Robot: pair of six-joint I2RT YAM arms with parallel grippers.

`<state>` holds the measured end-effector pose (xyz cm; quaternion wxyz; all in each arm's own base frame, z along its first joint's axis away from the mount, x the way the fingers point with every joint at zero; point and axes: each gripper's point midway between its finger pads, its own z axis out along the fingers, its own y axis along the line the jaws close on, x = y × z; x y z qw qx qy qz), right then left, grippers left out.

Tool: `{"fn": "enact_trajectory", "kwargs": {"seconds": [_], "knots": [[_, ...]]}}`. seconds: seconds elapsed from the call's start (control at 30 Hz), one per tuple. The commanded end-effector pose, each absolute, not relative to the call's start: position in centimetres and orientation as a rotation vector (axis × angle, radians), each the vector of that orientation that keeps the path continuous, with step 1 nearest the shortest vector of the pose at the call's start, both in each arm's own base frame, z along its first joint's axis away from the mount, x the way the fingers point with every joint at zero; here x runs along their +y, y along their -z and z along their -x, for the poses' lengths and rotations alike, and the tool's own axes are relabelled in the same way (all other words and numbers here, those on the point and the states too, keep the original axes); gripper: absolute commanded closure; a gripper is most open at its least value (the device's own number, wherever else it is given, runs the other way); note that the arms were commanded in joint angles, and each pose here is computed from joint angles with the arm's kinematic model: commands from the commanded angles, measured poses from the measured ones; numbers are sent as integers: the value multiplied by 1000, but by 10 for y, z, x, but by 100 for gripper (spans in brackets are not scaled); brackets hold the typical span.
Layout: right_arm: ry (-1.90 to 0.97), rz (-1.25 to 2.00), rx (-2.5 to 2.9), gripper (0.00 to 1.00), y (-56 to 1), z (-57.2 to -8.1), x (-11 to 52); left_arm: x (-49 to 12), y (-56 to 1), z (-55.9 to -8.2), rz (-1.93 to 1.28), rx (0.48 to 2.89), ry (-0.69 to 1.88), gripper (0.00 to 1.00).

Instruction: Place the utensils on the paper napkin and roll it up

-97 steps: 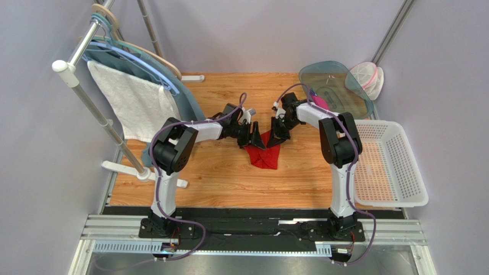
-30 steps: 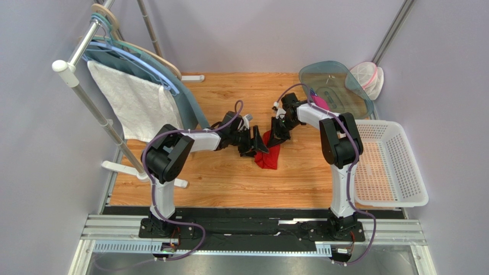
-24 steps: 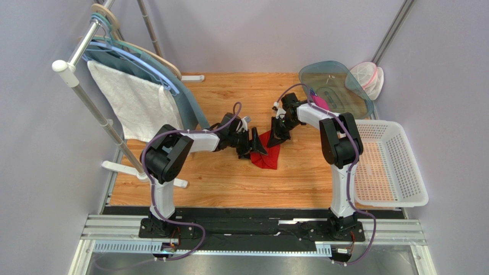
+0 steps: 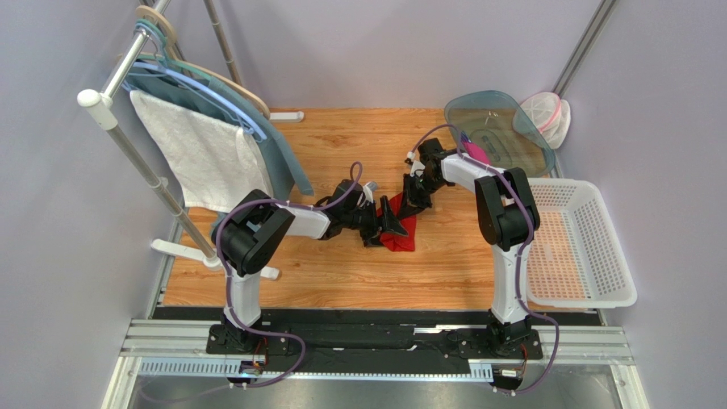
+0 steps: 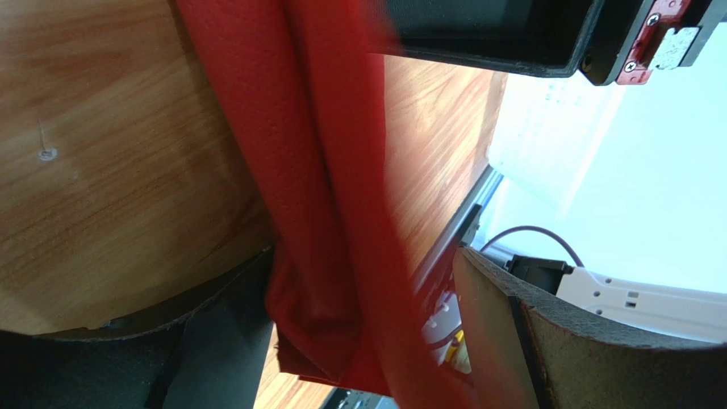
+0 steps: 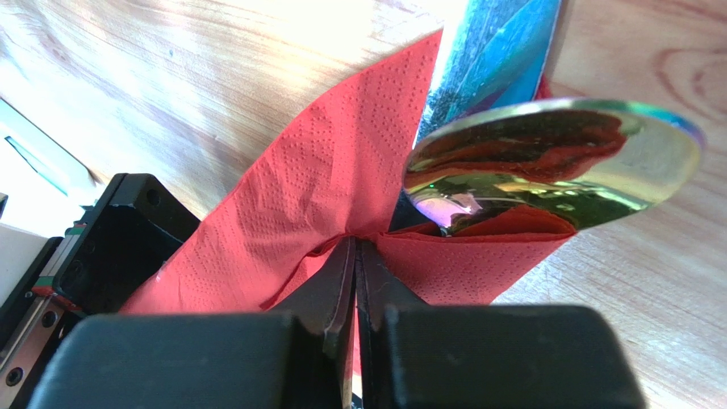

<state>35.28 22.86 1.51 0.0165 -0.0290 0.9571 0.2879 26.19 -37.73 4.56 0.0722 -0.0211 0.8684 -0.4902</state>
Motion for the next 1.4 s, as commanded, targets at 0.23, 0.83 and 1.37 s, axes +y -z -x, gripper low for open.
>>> {"fn": "enact_trajectory", "kwargs": {"seconds": [0.23, 0.83, 1.37], "knots": [[-526, 116, 3074, 99, 45, -341, 193, -356, -11, -250, 128, 2730, 1262, 15], [-535, 111, 3071, 100, 46, -344, 195, -391, -121, -308, -16, 2292, 1580, 26], [-546, 97, 3075, 100, 46, -347, 197, -368, -67, -290, 2, 2579, 1294, 33]]}}
